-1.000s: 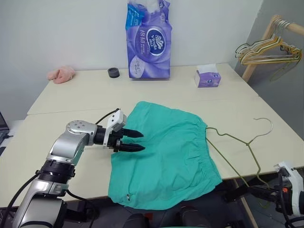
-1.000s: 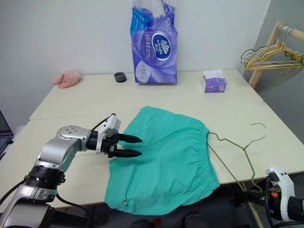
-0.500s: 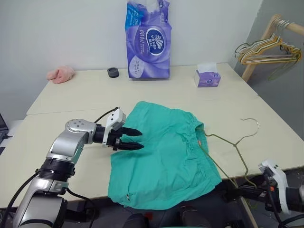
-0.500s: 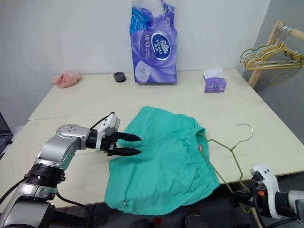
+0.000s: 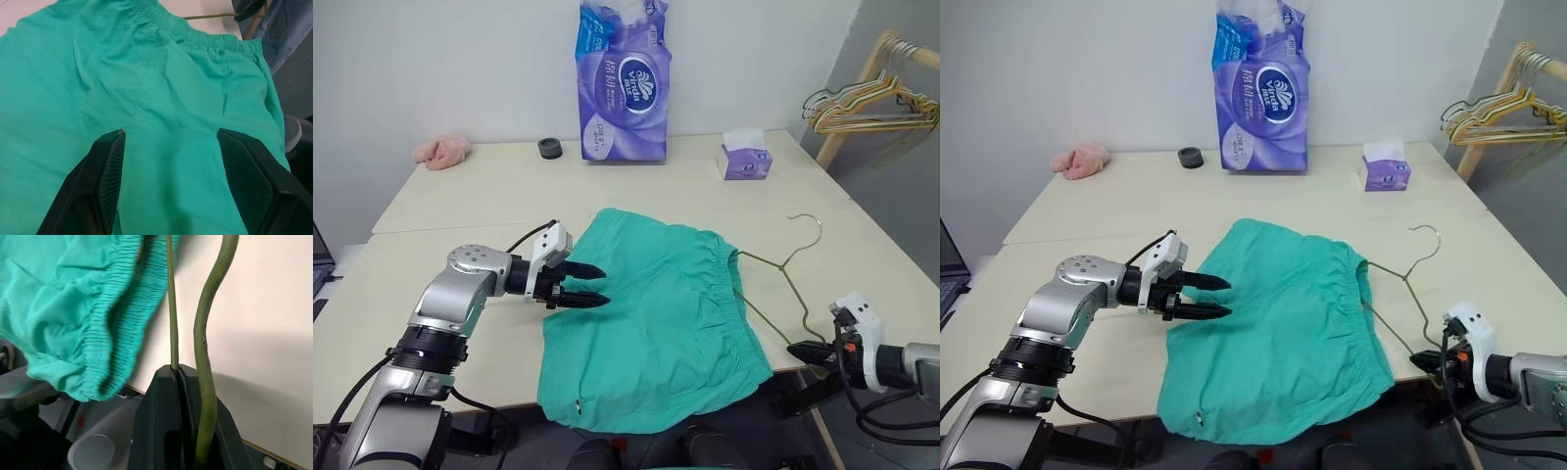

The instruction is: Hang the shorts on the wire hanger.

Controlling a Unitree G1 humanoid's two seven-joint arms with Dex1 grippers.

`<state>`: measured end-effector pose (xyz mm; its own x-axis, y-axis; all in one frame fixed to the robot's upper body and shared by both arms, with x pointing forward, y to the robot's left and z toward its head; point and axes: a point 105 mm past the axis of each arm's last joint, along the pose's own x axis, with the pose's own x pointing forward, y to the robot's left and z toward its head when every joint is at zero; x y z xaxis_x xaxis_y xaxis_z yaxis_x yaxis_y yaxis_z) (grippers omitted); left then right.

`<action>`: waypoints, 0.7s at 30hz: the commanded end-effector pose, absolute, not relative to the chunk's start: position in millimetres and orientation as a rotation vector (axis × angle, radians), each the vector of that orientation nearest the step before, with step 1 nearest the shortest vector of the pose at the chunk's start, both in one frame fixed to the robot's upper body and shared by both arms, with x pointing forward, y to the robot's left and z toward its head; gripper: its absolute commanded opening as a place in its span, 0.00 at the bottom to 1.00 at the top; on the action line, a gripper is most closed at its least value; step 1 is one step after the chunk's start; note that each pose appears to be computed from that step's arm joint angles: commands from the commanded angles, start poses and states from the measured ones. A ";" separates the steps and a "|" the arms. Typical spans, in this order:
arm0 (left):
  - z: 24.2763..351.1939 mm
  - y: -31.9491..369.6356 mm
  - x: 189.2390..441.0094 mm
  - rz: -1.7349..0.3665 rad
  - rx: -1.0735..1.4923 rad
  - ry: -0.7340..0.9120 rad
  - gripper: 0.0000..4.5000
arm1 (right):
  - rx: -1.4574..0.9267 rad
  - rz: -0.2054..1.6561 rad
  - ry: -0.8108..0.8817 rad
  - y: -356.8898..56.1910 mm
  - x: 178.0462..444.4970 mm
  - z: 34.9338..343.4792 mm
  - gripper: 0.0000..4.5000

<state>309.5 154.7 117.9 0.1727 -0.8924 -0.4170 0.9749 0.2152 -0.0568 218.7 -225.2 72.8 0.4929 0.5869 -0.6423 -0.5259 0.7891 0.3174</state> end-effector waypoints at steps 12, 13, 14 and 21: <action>190.3 143.8 364.5 -1.114 0.138 0.121 1.00 | -0.089 0.773 0.550 -201.1 246.9 138.5 0.00; 199.2 139.1 364.4 -1.138 0.131 0.103 1.00 | -0.117 0.793 0.543 -196.5 246.4 141.5 0.00; 206.6 134.3 362.1 -1.178 0.139 0.094 1.00 | -0.148 0.818 0.537 -190.9 246.1 143.6 0.00; 217.9 122.6 342.3 -1.449 0.388 0.140 1.00 | -0.355 0.963 0.506 -161.8 243.9 147.8 0.00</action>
